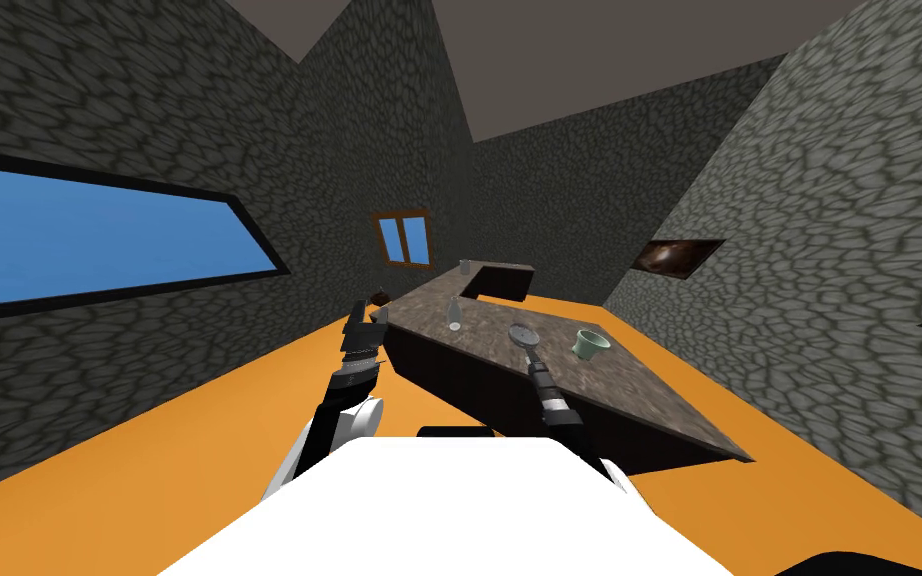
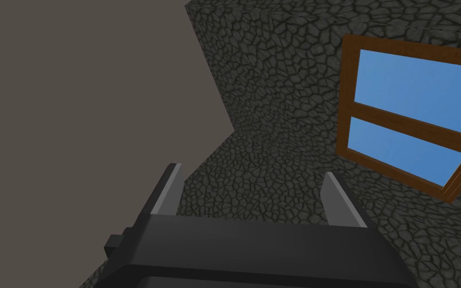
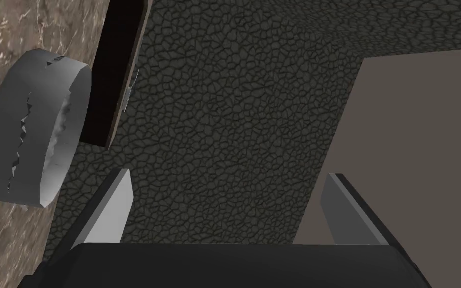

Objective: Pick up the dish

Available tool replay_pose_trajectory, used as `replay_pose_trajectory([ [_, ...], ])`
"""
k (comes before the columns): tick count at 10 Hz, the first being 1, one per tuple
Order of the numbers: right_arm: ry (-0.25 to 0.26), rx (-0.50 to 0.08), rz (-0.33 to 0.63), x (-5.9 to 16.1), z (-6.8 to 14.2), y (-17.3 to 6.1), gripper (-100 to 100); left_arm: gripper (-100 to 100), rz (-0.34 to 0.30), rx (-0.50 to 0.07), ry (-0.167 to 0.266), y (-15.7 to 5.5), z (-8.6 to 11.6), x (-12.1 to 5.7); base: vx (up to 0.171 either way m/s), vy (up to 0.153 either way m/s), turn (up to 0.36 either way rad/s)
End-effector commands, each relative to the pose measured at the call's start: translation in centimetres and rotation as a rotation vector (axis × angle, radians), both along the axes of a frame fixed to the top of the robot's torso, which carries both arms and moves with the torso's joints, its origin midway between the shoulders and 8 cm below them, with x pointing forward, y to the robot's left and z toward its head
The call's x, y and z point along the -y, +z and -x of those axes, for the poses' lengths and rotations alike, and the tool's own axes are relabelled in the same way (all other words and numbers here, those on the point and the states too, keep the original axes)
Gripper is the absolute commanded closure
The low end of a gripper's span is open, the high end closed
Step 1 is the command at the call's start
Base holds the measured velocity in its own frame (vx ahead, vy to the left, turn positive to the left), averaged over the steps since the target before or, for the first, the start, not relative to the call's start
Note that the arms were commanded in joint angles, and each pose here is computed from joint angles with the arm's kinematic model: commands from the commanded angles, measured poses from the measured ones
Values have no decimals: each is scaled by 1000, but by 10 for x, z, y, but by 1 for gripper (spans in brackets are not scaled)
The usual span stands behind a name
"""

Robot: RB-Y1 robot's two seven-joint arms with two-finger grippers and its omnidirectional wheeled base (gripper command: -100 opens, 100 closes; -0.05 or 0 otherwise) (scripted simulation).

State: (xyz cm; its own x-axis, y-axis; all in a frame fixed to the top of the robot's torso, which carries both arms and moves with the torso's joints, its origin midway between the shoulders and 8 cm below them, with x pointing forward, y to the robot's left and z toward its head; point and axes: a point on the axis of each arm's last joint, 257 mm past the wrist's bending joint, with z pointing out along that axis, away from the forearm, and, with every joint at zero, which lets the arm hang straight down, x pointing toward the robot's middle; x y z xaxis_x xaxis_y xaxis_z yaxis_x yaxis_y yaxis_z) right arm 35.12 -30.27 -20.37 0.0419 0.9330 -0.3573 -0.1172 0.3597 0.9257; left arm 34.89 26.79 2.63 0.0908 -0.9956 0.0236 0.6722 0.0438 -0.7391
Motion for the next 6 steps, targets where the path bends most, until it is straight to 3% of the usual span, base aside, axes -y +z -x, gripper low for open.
replay_pose_trajectory([
  [1, -2, -58, 15, 0, 11, -24, -100, 0, 0, 0, 0, 0, 0, 0, 32, 104, 8],
  [2, 5, -139, 48, 1, 25, -54, -100, 0, 0, 0, 0, 0, 0, 0, 37, 124, 37],
  [4, -1, -164, 47, 4, 29, -66, -100, 0, 0, 0, 0, 0, 0, 0, 17, 72, -1],
  [5, 7, -253, 81, 6, 49, -99, -100, 0, 0, 0, 0, 0, 0, 0, 20, 95, 50],
  [6, 2, -274, 80, 8, 52, -109, -100, 0, 0, 0, 0, 0, 0, 0, 14, 100, 8],
])
